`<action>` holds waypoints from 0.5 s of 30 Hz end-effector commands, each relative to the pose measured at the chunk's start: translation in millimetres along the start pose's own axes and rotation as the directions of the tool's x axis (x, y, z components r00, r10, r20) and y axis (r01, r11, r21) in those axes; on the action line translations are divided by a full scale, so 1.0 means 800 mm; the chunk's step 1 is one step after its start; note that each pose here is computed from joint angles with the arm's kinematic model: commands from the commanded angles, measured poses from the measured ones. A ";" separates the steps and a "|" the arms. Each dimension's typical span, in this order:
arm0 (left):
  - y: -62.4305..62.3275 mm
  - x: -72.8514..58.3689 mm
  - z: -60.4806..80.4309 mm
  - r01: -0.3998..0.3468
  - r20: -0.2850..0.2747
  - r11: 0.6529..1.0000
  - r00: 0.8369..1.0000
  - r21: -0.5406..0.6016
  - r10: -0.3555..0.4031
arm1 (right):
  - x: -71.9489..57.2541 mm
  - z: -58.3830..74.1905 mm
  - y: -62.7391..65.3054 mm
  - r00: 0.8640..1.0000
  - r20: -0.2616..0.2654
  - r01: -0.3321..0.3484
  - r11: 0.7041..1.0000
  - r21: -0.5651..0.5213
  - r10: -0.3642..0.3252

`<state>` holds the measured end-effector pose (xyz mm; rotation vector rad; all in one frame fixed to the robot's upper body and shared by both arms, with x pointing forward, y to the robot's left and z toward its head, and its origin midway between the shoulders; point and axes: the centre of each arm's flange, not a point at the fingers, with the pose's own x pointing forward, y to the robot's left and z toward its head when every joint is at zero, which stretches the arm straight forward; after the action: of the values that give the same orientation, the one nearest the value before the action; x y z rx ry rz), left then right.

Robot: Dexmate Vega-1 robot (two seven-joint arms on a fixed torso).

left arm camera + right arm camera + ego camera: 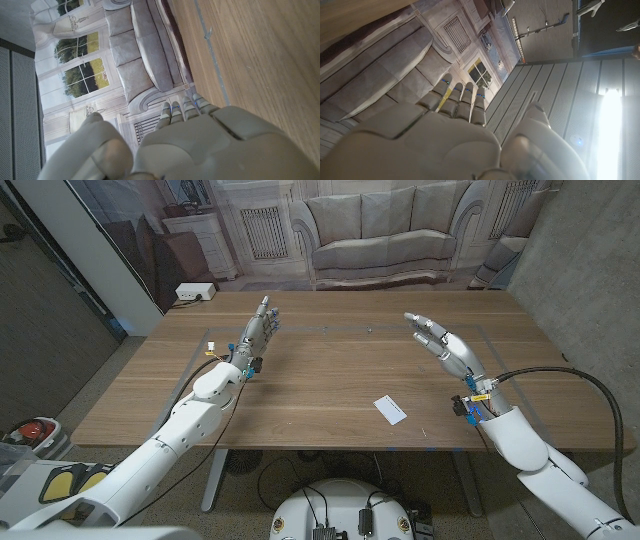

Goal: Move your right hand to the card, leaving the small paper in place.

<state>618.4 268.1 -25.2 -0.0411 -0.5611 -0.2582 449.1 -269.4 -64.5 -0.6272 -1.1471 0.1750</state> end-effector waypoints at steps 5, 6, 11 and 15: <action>0.004 -0.002 -0.004 0.002 0.004 1.000 1.000 -0.005 -0.002 | -0.001 0.007 0.008 1.000 0.016 -0.015 0.995 -0.095 0.017; 0.004 -0.002 -0.003 0.007 -0.003 1.000 1.000 -0.002 -0.007 | -0.001 0.008 0.009 1.000 0.017 -0.017 0.994 -0.105 0.019; 0.005 -0.003 -0.001 0.013 -0.011 1.000 1.000 0.015 -0.012 | -0.001 0.012 0.013 0.999 0.022 -0.030 0.990 -0.139 0.033; 0.006 -0.004 0.000 0.012 -0.011 1.000 1.000 0.012 -0.012 | -0.001 0.014 0.020 0.999 0.019 -0.045 0.986 -0.160 0.048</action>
<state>618.7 271.1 -26.4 -0.0342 -0.5617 -0.2637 443.9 -260.9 -67.1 -0.7238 -1.1717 0.1429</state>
